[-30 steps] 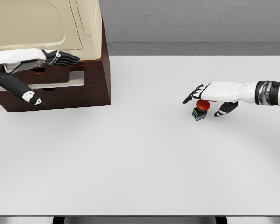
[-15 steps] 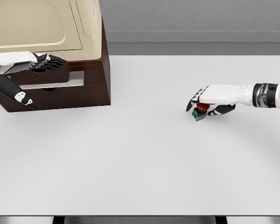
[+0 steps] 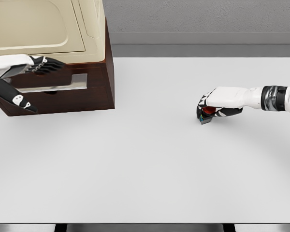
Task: Open the cabinet drawer with left arm, and place a switch into the drawer with right arm
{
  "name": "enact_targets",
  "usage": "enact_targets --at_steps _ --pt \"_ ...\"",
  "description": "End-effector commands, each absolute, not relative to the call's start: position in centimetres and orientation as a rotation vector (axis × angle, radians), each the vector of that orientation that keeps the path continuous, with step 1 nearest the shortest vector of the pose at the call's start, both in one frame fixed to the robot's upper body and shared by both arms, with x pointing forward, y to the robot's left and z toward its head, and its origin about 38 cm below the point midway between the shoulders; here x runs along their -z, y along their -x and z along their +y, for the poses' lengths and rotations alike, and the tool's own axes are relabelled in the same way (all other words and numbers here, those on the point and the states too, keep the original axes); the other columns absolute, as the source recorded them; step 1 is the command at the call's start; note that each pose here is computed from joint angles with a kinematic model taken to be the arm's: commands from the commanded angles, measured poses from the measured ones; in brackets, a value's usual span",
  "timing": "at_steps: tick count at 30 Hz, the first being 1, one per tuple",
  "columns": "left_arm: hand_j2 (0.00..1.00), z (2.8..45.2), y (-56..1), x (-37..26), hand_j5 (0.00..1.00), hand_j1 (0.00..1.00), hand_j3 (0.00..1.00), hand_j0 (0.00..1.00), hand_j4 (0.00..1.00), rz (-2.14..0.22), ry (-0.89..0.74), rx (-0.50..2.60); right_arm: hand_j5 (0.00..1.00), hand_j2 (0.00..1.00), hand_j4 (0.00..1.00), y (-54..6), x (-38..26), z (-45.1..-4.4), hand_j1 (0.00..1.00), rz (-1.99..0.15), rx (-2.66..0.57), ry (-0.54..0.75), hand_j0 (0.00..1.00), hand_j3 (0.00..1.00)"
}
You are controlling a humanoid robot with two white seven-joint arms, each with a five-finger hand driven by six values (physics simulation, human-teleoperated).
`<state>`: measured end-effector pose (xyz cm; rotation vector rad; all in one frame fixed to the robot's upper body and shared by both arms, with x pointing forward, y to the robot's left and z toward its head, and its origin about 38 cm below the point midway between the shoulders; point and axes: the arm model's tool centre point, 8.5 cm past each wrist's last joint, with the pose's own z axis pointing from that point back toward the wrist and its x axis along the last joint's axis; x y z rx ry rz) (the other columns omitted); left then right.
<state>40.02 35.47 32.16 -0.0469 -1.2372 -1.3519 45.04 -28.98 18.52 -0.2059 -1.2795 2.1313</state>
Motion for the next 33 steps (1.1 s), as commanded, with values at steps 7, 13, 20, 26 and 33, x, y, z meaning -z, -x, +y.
enact_targets --at_steps 7,13,20,26,33 --pt "1.00 35.2 -39.8 -31.5 1.00 1.00 1.00 1.00 1.00 -1.231 0.069 1.351 0.43 0.43 0.43 -45.2 -18.9 -29.1 0.43 -1.286 -2.123 0.211 0.43 0.43" --pt "1.00 35.4 -40.0 -31.3 1.00 1.00 1.00 1.00 1.00 -1.225 0.057 1.349 0.43 0.43 0.43 -45.4 -19.7 -29.0 0.43 -1.300 -2.127 0.228 0.43 0.43" --pt "1.00 35.2 -39.9 -30.8 1.00 1.00 1.00 1.00 1.00 -1.219 0.077 1.343 0.43 0.43 0.43 -44.8 -21.8 -27.0 0.43 -1.369 -2.189 0.241 0.43 0.43" --pt "1.00 35.5 -39.8 -30.5 1.00 1.00 1.00 1.00 1.00 -1.225 0.078 1.328 0.43 0.43 0.43 -44.5 -23.4 -25.6 0.43 -1.422 -2.223 0.254 0.43 0.43" --pt "1.00 36.2 -39.5 -30.0 1.00 1.00 1.00 1.00 1.00 -1.231 0.080 1.299 0.43 0.43 0.43 -44.7 -25.7 -24.6 0.43 -1.479 -2.246 0.285 0.43 0.43"
